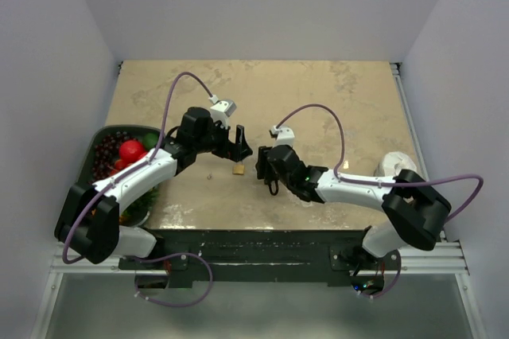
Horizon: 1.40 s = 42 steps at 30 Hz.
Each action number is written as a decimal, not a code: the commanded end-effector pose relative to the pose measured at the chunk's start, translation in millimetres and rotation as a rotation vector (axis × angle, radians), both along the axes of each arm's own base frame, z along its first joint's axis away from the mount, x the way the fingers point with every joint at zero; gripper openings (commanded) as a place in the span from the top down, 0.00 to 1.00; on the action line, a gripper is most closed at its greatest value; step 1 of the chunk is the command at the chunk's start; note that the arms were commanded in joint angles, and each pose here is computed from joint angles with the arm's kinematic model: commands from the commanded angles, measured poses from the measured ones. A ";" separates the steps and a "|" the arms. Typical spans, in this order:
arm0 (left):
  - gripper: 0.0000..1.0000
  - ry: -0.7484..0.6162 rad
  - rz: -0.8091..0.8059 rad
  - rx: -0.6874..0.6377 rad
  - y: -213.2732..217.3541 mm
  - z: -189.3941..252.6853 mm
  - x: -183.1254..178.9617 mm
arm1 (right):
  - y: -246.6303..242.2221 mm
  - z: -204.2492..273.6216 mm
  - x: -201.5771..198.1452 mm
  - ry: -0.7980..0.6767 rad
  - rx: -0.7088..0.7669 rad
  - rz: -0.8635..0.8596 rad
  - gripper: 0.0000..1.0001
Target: Unlock with the key
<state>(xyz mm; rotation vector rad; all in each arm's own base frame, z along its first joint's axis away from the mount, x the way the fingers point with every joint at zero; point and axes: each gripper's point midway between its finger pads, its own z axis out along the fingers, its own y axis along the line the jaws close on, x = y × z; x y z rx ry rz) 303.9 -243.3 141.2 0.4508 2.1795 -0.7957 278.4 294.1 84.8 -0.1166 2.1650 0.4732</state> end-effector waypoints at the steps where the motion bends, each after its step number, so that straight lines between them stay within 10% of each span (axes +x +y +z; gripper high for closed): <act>1: 0.01 -0.085 -0.011 -0.021 -3.7 26.2 11.0 | -19.7 4.1 -4.7 -0.011 -0.035 -0.035 0.40; 14: 0.01 -0.121 0.013 -0.003 2.8 32.9 13.1 | -7.8 -30.3 0.5 0.052 -0.138 0.006 0.40; 26: 0.01 -0.135 0.027 0.023 7.4 33.0 15.7 | 15.8 13.0 30.0 0.006 0.060 0.066 0.91; 35: 0.01 -0.139 0.029 0.030 8.5 34.3 16.4 | -4.2 72.4 107.3 -0.070 0.325 0.128 0.94; 42: 0.01 -0.139 0.030 0.035 9.6 33.4 15.7 | -20.8 27.7 123.5 0.016 0.363 0.113 0.94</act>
